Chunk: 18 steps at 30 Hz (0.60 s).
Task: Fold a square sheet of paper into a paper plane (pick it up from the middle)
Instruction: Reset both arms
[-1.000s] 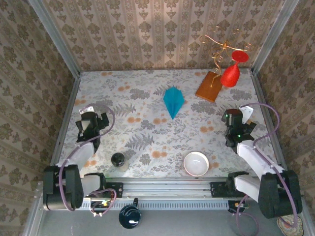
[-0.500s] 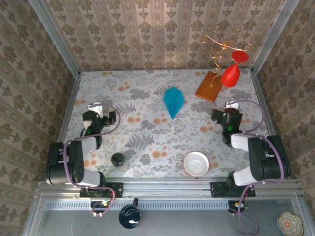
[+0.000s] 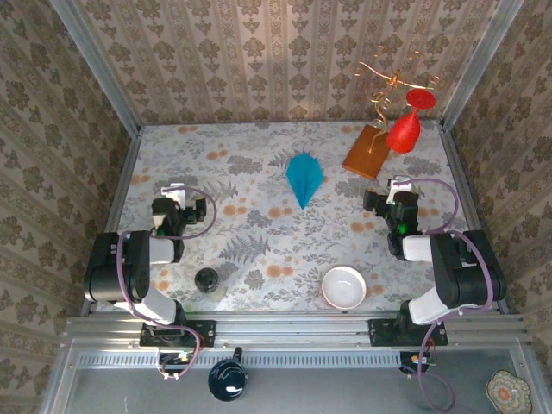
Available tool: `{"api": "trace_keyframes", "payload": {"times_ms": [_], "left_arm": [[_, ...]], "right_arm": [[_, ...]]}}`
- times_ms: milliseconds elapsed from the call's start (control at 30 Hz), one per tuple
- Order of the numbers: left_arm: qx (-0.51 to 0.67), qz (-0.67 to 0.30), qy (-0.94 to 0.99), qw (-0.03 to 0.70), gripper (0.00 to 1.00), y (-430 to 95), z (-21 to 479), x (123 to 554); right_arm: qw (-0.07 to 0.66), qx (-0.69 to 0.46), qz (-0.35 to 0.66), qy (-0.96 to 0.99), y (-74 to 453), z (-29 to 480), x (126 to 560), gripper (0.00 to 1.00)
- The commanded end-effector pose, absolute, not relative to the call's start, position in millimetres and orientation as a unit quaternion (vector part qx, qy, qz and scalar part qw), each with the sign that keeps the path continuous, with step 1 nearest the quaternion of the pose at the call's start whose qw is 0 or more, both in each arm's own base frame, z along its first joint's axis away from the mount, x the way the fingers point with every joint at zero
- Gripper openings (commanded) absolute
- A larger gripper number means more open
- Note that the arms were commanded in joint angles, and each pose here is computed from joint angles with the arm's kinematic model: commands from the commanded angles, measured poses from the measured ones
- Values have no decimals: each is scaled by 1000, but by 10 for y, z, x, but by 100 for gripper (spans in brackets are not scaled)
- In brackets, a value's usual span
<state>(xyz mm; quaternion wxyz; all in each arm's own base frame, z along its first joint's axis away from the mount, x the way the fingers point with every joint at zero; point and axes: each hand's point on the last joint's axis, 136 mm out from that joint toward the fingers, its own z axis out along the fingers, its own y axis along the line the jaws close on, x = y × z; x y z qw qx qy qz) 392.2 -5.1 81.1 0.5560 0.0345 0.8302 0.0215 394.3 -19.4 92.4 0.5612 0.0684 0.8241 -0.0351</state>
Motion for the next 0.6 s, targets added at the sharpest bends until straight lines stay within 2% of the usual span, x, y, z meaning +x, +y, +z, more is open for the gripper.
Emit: {"api": "trace_keyframes", "payload": {"times_ms": [0,567], "left_arm": [[39,42,817,574,100,-25,953,4001],[43,32,819,571,100,-38,948,4016]], "right_arm": [[573,58,-36,817,-168,980,3985,100],[572,57,-38,818,-166,972,3983,100]]}}
